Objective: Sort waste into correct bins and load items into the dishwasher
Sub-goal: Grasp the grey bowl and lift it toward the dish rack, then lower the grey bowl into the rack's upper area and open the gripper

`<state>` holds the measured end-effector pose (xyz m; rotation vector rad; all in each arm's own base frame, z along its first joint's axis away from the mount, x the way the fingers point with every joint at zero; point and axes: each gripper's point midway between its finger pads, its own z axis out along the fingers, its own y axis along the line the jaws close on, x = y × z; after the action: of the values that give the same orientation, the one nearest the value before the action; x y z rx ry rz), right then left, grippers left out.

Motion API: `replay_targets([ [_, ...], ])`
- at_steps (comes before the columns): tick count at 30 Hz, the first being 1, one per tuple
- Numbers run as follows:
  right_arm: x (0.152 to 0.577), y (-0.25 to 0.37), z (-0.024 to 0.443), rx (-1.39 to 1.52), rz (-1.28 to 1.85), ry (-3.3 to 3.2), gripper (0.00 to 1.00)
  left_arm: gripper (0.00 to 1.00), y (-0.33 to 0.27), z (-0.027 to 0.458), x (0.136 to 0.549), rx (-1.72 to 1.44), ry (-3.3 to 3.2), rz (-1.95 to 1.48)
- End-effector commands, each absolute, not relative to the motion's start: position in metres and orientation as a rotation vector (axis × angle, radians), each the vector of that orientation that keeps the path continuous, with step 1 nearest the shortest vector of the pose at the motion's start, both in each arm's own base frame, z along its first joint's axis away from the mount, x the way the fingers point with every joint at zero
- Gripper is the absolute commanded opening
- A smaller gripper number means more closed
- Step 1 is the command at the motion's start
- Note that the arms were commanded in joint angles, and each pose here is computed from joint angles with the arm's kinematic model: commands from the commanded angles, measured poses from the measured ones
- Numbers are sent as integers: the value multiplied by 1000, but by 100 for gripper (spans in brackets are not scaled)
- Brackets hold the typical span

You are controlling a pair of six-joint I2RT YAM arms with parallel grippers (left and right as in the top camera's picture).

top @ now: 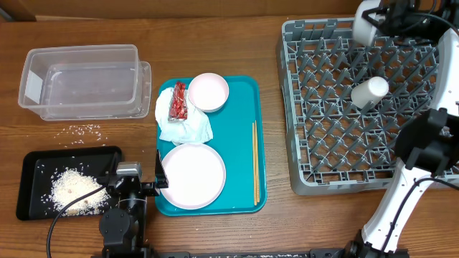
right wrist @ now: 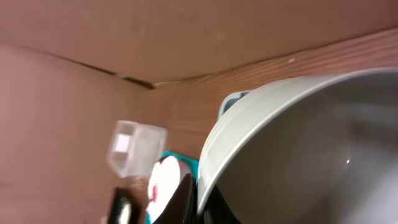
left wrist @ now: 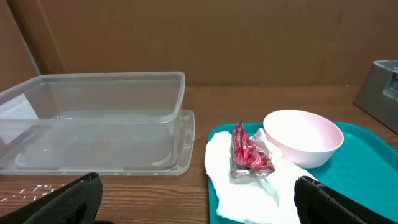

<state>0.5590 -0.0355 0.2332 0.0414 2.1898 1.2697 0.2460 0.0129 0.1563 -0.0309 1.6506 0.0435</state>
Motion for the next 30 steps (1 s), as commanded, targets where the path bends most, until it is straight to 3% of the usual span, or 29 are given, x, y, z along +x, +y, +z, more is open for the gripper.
replay_targets([
  [1, 554, -26, 236, 19, 1442, 2122, 4, 100, 11, 156, 246, -10, 1649, 53],
  [12, 560, -19, 185, 88, 1535, 2171, 4, 100, 11, 156, 246, -10, 1649, 54],
  [18, 562, -41, 148, 345, 1409, 2330, 5, 100, 11, 156, 246, -10, 1649, 54],
  [30, 552, -110, 177, 549, 1199, 2324, 17, 100, 11, 156, 246, -10, 1649, 54],
])
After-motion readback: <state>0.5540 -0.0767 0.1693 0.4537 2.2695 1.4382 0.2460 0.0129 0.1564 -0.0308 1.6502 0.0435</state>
